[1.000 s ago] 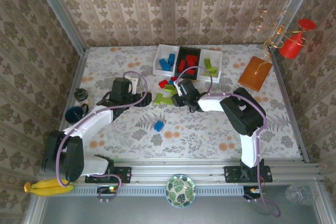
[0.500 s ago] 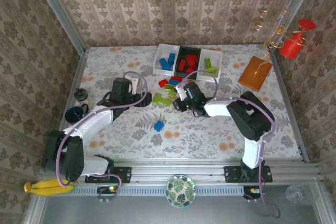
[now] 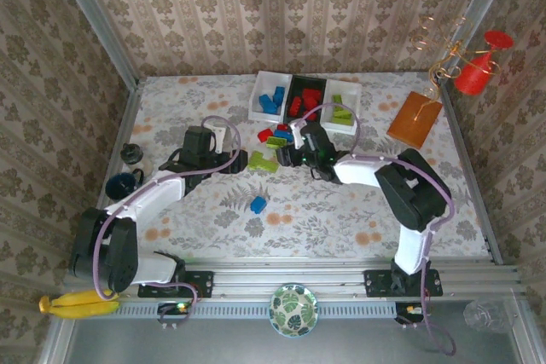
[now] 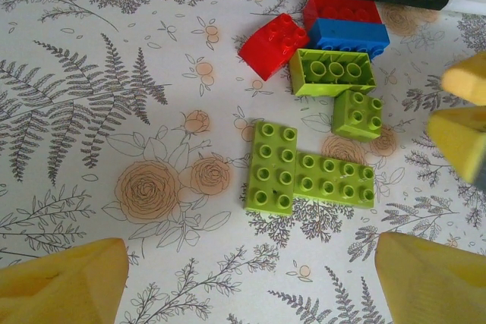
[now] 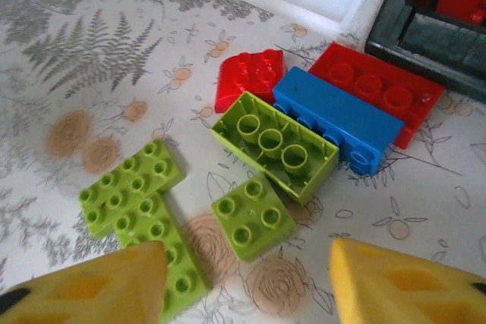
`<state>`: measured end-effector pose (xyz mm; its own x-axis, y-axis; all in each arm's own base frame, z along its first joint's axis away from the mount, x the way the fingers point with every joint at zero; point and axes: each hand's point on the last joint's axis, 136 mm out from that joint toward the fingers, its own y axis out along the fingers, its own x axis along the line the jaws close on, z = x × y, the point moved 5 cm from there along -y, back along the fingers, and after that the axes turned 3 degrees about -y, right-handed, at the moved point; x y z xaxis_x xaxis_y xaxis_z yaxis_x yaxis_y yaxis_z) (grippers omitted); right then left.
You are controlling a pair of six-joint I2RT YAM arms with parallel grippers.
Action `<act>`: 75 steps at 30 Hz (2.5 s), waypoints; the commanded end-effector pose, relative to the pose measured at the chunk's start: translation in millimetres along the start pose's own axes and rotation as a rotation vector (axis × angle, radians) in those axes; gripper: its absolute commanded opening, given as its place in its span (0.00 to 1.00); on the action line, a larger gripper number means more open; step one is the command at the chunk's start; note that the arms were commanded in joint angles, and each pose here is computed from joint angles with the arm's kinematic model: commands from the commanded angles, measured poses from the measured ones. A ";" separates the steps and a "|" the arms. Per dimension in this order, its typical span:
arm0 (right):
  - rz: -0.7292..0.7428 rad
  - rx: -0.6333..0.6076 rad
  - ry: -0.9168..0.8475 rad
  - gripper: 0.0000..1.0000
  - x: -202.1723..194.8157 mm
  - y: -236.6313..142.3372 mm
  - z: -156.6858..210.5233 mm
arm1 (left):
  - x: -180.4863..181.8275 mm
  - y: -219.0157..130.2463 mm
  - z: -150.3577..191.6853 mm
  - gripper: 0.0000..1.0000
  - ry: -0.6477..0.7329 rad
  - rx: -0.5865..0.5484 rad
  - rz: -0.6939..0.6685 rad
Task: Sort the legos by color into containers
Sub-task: Pick up the lego from the center of the table, then place the lego in the container.
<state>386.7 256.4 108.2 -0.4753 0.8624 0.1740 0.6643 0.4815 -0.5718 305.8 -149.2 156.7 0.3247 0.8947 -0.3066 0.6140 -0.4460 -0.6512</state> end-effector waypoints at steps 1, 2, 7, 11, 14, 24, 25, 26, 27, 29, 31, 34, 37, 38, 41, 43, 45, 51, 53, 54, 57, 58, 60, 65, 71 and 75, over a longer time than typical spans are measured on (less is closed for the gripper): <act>0.131 0.032 0.078 0.67 -3.0 12.4 -1.8 | 3.3 -1.4 1.5 0.86 -0.022 -0.005 -0.002; 0.155 0.036 0.092 0.70 -1.3 15.9 -0.8 | 3.2 -1.5 1.2 0.86 -0.022 -0.006 -0.001; 0.283 0.066 0.126 0.77 -1.3 28.4 6.3 | 3.1 -3.1 2.1 0.86 -0.019 -0.004 -0.002; 0.330 0.086 0.116 0.78 3.0 36.7 10.0 | 3.1 -4.5 2.5 0.86 -0.017 -0.007 -0.003; 0.357 0.105 0.105 0.78 2.9 42.7 13.6 | 3.3 -5.0 2.8 0.86 -0.018 -0.008 -0.004; 0.438 0.153 0.125 0.74 -14.5 42.4 30.5 | 4.6 -3.0 3.7 0.86 -0.021 -0.004 -0.006; 0.437 0.152 0.141 0.72 -16.9 40.7 31.6 | 4.4 -2.8 4.0 0.86 -0.020 -0.003 -0.005; 0.436 0.151 0.151 0.71 -18.6 39.2 33.0 | 4.1 -2.8 4.0 0.86 -0.020 -0.003 -0.004; 0.435 0.147 0.158 0.70 -19.1 37.6 33.6 | 4.4 -2.8 4.1 0.86 -0.020 -0.003 -0.005; 0.425 0.144 0.167 0.68 -18.3 37.0 33.7 | 4.6 -2.6 4.0 0.86 -0.020 -0.003 -0.006; 0.407 0.144 0.179 0.64 -16.0 40.2 34.4 | 4.8 -1.8 3.8 0.86 -0.022 -0.005 -0.006; 0.408 0.149 0.181 0.58 -16.2 45.6 35.9 | 4.4 -0.6 3.8 0.86 -0.023 -0.001 -0.002; 0.418 0.144 0.180 0.49 -18.8 45.8 37.0 | 5.1 -0.3 4.4 0.85 -0.023 0.003 -0.005; 0.416 0.137 0.181 0.47 -18.8 44.3 36.3 | 5.0 -0.3 4.8 0.85 -0.023 0.003 -0.006; 0.401 0.087 0.186 0.41 -18.1 29.7 28.0 | 4.4 -0.8 4.1 0.85 -0.022 0.001 -0.003; 0.412 0.045 0.175 0.37 -19.7 10.6 19.9 | 4.3 -1.2 3.9 0.85 -0.022 0.000 -0.002; 0.426 -0.003 0.172 0.34 -25.3 -10.5 10.0 | 4.5 -1.6 3.9 0.85 -0.023 -0.001 -0.003; 0.449 -0.168 0.224 0.30 -59.6 -63.4 -32.6 | 1.1 -1.5 -0.3 0.85 -0.036 -0.018 0.020; 0.473 -0.196 0.242 0.29 -76.5 -68.5 -45.7 | 0.3 -1.0 -2.1 0.85 -0.041 -0.024 0.025; 0.488 -0.209 0.258 0.29 -87.2 -68.9 -52.6 | 0.1 -0.5 -2.7 0.85 -0.045 -0.025 0.027; 0.531 -0.236 0.295 0.29 -117.4 -63.5 -67.0 | -1.8 0.3 -6.5 0.85 -0.061 -0.030 0.039; 0.547 -0.244 0.311 0.29 -128.5 -59.9 -71.9 | -3.5 0.7 -8.7 0.85 -0.070 -0.033 0.049; 0.564 -0.252 0.343 0.31 -147.4 -49.4 -77.6 | -6.0 1.4 -14.1 0.85 -0.092 -0.049 0.065; 0.568 -0.222 0.416 0.51 -184.4 -18.6 -89.0 | -9.5 9.2 -38.9 0.85 -0.129 -0.106 0.078; 0.529 -0.269 0.378 0.71 -179.8 -42.5 -98.9 | 9.8 39.6 -76.4 0.85 -0.113 -0.125 -0.033; 0.501 -0.266 0.375 0.74 -168.6 -65.6 -87.3 | 29.5 74.6 -97.8 0.80 -0.097 -0.113 -0.091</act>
<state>486.7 89.4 158.4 0.1785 0.9635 0.1996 0.8635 -0.0561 -0.5013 408.5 -164.5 171.0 0.2184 0.9034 -0.3689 0.6944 -0.4095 -0.5917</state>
